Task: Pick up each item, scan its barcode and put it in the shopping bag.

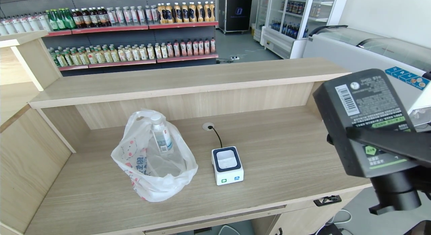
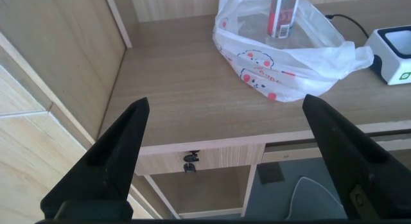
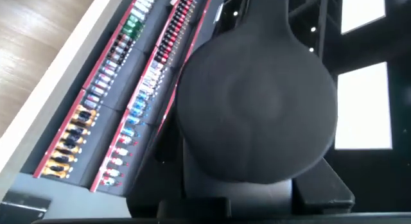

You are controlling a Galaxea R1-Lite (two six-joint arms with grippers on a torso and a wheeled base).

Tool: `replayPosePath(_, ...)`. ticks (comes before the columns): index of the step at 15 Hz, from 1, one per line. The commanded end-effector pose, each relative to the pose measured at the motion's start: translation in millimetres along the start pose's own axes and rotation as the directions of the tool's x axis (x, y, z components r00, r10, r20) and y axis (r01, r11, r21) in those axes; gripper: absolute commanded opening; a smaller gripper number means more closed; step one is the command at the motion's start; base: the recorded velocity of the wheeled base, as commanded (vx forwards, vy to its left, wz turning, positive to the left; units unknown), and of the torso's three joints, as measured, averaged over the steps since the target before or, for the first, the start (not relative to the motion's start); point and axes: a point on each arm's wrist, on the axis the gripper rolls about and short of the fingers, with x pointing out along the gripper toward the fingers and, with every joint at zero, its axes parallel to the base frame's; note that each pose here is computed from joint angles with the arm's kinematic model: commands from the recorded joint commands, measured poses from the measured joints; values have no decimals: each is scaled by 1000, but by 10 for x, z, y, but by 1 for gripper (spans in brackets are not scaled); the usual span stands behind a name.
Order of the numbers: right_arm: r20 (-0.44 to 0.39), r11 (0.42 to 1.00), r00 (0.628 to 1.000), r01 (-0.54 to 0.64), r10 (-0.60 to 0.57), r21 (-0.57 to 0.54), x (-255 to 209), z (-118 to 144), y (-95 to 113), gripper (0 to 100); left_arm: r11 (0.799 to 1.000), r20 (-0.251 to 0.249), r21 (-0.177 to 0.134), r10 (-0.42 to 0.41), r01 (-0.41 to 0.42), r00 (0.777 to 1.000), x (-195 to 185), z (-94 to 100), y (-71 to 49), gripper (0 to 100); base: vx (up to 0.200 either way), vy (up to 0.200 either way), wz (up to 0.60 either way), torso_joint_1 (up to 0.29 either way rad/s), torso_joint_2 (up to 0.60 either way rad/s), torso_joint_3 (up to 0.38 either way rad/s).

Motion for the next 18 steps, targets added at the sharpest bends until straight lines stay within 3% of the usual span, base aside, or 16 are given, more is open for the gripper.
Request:
replayPosePath(1,-25,999,999,42,-43,-31,-80,64,-186,0,1000,0,0,1,-1,1000,0,0,0,100,0,0,0,0,0,0)
replayPosePath(5,-40,997,997,62,-64,-41,-195,156,-283,0,1000,0,0,1,-1,1000,0,0,0,100,0,0,0,0,0,0)
replayPosePath(18,11,997,998,67,-66,-29,-238,290,-296,0,1000,0,0,1,-1,1000,0,0,0,100,0,0,0,0,0,0)
